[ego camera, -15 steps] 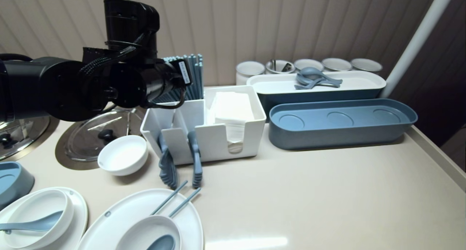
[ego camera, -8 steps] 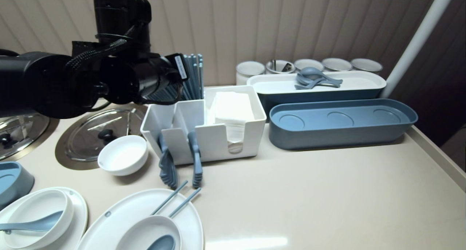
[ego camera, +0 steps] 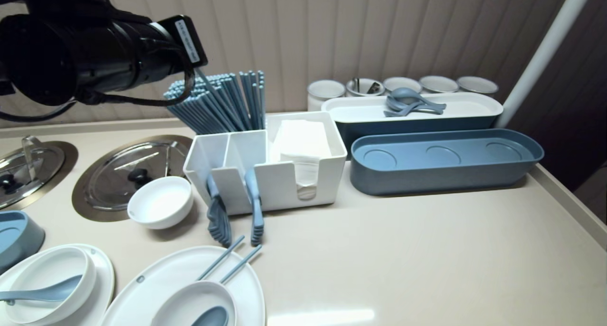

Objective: Pick the chopsticks and place it on the plate

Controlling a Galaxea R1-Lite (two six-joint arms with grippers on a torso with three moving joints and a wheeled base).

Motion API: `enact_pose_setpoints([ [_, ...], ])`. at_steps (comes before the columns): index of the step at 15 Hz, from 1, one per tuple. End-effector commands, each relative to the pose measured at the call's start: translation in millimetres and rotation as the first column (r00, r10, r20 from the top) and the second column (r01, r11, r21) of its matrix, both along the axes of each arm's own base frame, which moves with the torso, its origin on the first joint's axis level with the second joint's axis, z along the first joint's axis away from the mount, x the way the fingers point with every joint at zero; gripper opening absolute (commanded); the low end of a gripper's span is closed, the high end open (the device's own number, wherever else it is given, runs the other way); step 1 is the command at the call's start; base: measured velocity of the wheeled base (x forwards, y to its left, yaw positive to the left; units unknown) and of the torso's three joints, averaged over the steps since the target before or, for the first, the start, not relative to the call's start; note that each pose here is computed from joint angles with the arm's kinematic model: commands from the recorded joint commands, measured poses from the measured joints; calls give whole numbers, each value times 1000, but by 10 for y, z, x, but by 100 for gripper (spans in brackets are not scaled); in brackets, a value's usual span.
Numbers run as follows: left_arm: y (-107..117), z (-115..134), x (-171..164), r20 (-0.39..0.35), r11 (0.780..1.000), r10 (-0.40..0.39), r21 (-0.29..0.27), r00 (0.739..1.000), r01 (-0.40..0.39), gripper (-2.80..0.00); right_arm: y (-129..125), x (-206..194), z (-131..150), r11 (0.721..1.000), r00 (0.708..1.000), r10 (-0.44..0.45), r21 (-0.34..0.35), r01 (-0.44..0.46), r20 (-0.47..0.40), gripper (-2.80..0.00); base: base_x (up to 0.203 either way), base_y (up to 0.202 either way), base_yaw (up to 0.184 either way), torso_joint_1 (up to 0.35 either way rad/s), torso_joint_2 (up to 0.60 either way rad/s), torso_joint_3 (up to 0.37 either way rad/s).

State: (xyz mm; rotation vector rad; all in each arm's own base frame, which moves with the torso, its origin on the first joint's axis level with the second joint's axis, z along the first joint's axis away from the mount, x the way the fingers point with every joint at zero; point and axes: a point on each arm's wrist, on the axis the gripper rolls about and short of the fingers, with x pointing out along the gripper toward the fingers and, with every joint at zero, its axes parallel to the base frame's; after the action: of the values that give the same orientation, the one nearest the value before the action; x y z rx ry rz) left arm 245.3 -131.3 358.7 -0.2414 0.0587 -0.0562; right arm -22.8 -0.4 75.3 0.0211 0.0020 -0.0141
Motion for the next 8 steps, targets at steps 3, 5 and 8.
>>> enact_pose_setpoints([
  [3,176,236,-294,75,1000,7,-17,997,-5,-280,0,1,0,1000,1000,0,0,0,-1,-280,0,0,0,0,0,0],
  [5,231,305,-387,101,1000,7,-16,995,-6,-280,0,0,0,1000,1000,0,0,0,0,-280,0,0,0,0,0,0],
  [8,320,444,-540,150,999,11,-42,989,-5,-280,0,0,0,1000,1000,0,0,0,1,-280,0,0,0,0,0,0],
])
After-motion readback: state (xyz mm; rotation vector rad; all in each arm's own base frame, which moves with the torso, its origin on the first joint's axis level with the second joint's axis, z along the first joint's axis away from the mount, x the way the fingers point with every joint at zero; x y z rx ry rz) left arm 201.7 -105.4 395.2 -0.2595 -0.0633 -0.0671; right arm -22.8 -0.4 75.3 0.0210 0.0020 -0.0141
